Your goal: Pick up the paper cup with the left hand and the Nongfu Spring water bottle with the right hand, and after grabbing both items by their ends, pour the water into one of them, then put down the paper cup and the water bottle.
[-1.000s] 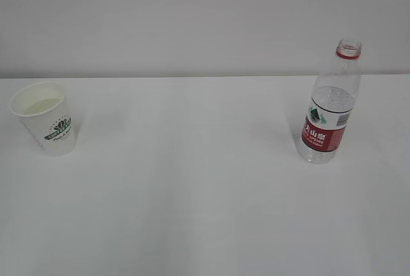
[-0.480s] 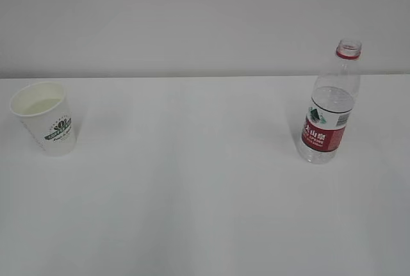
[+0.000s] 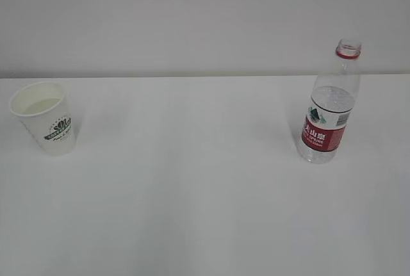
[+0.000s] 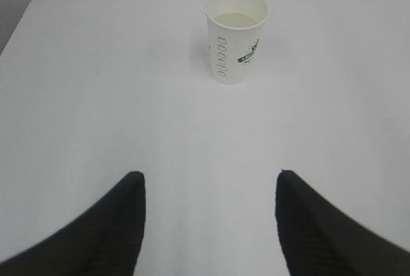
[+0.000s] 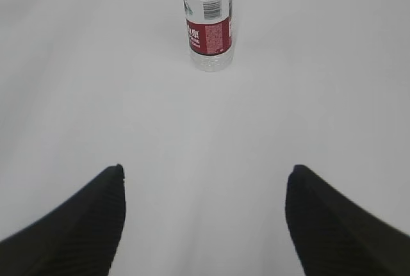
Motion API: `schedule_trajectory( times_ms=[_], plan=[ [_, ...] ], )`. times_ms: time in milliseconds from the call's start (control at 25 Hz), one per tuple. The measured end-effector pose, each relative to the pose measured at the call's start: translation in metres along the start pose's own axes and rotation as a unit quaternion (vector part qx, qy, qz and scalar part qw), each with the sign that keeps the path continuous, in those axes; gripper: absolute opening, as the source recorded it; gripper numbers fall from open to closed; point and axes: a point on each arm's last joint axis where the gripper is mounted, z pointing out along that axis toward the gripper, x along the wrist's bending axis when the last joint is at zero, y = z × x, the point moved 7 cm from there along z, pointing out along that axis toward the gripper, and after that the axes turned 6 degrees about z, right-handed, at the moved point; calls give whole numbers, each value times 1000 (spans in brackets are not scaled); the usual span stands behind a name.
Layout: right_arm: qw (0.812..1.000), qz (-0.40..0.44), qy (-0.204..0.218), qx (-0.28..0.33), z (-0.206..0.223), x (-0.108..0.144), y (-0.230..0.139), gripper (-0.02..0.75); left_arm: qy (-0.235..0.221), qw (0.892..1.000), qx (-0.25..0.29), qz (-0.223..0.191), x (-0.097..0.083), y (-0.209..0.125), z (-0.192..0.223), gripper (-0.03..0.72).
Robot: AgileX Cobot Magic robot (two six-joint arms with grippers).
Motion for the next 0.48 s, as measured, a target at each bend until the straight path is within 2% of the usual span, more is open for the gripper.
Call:
schedule_trajectory(
  times_ms=[280,480],
  plan=[
    [1000,0,0,0,0,0,0,587,-1,1000,0,-1,0,0,0,465],
    [1000,0,0,0,0,0,0,587,-7,999,1,37,-2,-1,0,465]
  ],
)
